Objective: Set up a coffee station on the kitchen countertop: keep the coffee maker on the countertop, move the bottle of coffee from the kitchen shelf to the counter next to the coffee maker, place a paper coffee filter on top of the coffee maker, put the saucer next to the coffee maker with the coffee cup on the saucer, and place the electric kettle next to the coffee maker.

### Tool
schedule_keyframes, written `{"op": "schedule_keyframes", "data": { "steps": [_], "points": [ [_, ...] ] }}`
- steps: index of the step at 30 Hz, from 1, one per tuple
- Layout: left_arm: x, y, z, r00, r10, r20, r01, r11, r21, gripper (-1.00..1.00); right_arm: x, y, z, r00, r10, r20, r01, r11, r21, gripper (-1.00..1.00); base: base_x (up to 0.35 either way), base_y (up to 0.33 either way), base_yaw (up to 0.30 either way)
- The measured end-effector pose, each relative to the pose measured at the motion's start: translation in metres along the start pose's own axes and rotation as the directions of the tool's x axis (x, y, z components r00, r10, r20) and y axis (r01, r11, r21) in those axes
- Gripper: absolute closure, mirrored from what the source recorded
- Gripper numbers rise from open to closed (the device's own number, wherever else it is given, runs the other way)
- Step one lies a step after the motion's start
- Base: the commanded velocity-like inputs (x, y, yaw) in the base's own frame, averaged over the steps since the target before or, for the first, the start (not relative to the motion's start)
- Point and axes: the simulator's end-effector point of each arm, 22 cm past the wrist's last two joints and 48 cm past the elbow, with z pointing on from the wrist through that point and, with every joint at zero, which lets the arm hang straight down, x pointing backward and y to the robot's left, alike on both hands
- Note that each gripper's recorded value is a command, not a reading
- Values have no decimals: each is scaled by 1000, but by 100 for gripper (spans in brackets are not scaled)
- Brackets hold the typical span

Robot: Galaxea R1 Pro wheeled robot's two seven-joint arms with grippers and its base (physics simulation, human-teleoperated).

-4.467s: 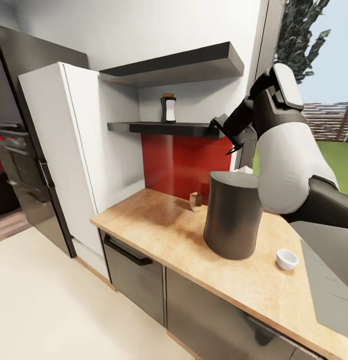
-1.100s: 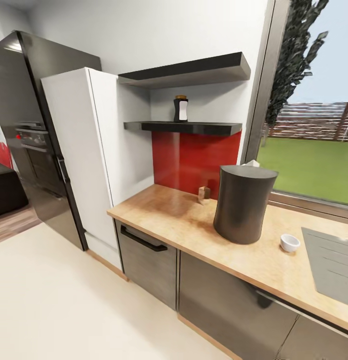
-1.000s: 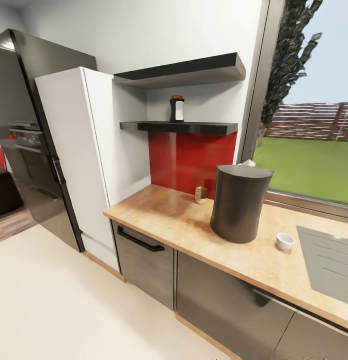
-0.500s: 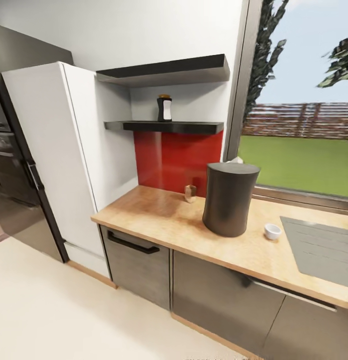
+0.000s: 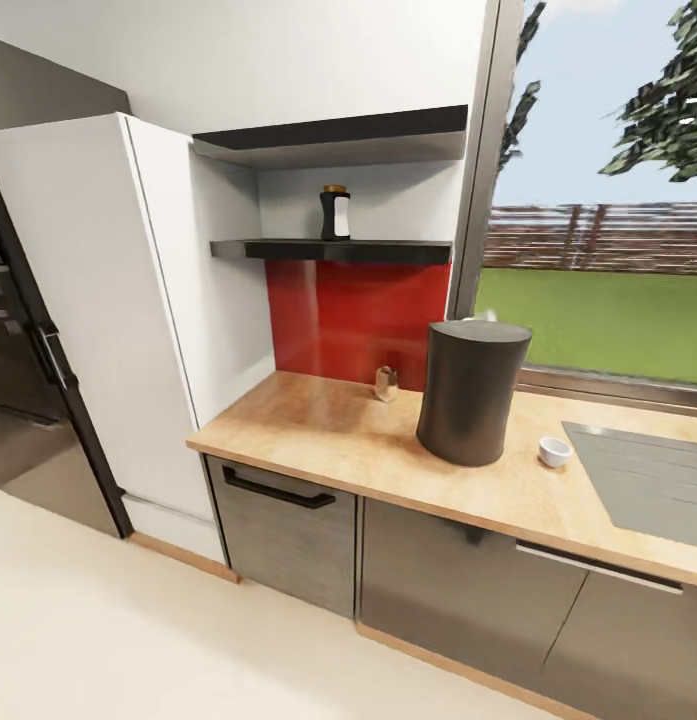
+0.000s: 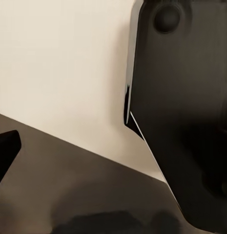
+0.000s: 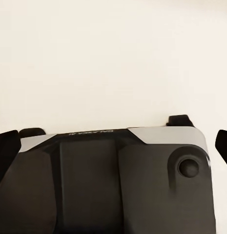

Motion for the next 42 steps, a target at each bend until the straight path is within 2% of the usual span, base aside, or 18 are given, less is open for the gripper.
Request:
{"op": "schedule_keyframes", "data": {
  "steps": [14, 42],
  "points": [
    [-9, -2, 1, 1000, -3, 10, 3, 1000, 2, -100, 0, -2, 0, 1000, 0, 2, 0, 1000, 5, -100, 103, 324, -27],
    [-8, -3, 0, 1000, -4, 8, 4, 1000, 3, -100, 1, -2, 0, 1000, 0, 0, 0, 1000, 5, -100, 157, 314, -258]
  ]
}}
